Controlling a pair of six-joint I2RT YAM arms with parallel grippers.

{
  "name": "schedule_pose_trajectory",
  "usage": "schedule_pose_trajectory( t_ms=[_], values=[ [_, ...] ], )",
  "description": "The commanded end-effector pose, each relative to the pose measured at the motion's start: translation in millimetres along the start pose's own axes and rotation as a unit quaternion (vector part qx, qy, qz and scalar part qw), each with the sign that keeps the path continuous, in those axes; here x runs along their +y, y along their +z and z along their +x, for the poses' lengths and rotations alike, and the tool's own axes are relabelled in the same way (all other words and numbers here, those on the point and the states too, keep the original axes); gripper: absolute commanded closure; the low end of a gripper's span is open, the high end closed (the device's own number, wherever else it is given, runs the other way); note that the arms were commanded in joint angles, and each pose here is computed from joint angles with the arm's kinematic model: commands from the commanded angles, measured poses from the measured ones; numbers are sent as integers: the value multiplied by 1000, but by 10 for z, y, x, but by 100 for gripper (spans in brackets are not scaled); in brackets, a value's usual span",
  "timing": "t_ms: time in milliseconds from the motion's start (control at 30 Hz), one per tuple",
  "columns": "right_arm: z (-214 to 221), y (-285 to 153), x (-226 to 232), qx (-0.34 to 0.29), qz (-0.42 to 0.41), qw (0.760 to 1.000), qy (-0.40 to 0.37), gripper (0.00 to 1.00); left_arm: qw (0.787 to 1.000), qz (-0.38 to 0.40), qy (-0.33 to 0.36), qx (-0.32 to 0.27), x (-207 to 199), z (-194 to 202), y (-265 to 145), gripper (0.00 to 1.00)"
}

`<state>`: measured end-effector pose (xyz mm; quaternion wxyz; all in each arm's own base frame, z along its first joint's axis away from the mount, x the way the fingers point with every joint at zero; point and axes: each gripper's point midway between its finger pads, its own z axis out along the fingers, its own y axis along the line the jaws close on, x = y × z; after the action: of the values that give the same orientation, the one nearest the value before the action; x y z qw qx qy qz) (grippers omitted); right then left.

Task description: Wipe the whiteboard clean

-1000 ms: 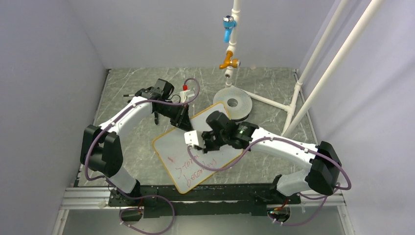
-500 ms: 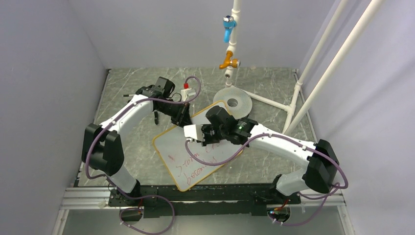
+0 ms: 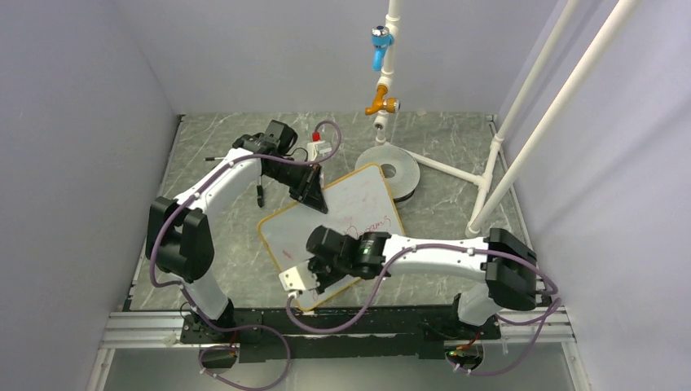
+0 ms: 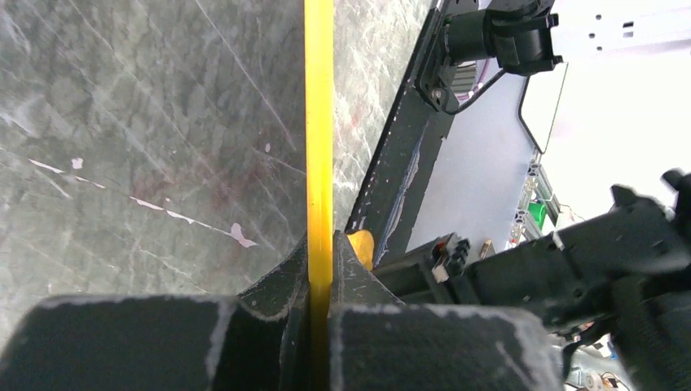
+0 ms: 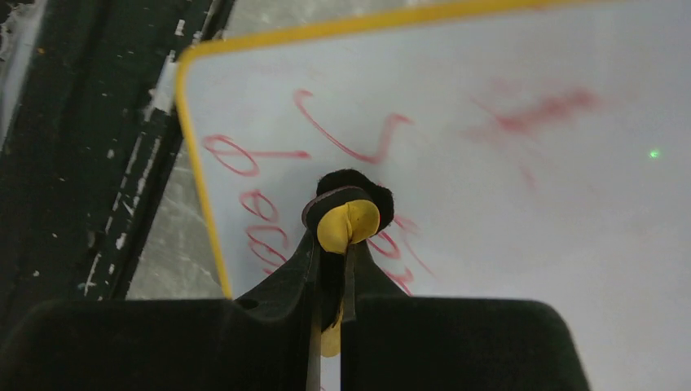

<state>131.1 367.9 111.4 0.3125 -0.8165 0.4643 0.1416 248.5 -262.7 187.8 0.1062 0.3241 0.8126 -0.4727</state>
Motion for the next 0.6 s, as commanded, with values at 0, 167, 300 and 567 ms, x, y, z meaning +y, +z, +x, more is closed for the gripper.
schedule_pose_trajectory(
  t_ms=[0, 167, 300, 567],
  values=[
    [-116, 129, 69, 21, 8, 999, -39, 100, 998, 50, 29, -20, -323, -208, -110, 100],
    [-231, 26, -382, 31, 91, 995, -25, 100, 998, 48, 25, -15, -277, -216, -88, 100],
    [-290, -128, -801, 32, 145, 989, 1, 100, 999, 45, 20, -11, -235, -229, -68, 100],
    [-165, 65, -538, 46, 103, 994, -18, 100, 999, 42, 19, -9, -214, -293, -62, 100]
  ],
)
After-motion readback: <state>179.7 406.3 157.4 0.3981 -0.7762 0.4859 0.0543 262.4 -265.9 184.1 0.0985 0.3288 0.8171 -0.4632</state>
